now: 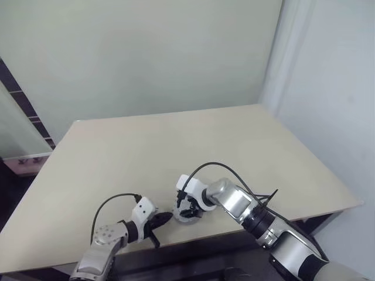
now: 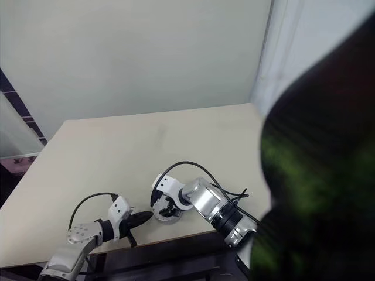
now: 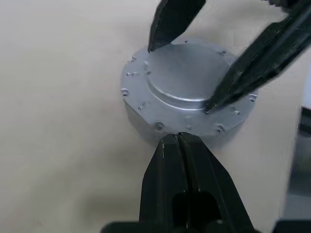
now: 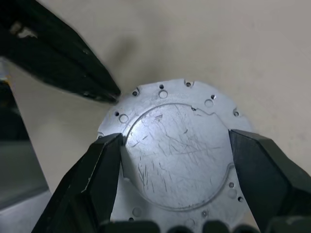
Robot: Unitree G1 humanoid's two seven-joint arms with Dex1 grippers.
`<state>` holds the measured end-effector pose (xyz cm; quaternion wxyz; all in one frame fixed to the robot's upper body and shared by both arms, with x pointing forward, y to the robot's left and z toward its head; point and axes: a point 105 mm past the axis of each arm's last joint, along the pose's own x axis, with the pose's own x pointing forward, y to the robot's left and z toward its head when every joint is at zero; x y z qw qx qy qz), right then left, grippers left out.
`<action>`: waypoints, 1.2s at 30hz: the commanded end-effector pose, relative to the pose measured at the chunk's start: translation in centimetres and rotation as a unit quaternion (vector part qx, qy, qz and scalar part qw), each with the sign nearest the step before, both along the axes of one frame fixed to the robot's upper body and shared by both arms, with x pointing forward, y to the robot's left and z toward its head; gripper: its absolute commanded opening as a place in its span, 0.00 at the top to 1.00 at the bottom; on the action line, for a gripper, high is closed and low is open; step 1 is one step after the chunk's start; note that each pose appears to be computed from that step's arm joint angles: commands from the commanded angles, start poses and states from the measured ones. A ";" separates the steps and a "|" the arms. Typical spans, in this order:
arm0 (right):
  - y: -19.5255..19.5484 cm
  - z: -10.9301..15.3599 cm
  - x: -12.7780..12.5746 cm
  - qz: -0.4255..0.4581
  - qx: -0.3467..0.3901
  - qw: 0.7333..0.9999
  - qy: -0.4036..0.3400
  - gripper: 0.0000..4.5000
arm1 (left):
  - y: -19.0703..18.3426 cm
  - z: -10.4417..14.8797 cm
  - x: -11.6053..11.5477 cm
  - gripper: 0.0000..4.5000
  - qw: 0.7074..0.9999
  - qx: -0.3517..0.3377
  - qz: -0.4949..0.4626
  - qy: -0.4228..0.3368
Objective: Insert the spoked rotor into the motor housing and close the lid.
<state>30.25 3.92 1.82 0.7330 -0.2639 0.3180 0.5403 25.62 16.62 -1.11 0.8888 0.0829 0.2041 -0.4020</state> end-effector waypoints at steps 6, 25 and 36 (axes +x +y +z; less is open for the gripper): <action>-2.6 -2.8 -0.3 -0.025 -0.066 0.997 0.023 0.28 | -2.8 -1.3 0.9 1.00 0.999 0.013 -0.044 0.005; -0.8 -0.4 -0.8 -0.004 0.022 0.999 0.037 0.00 | -3.0 -1.4 0.5 1.00 0.998 0.018 -0.060 0.010; 0.3 3.3 0.4 -0.055 0.130 0.988 0.060 0.00 | -3.0 -1.4 0.4 1.00 0.998 0.018 -0.062 0.013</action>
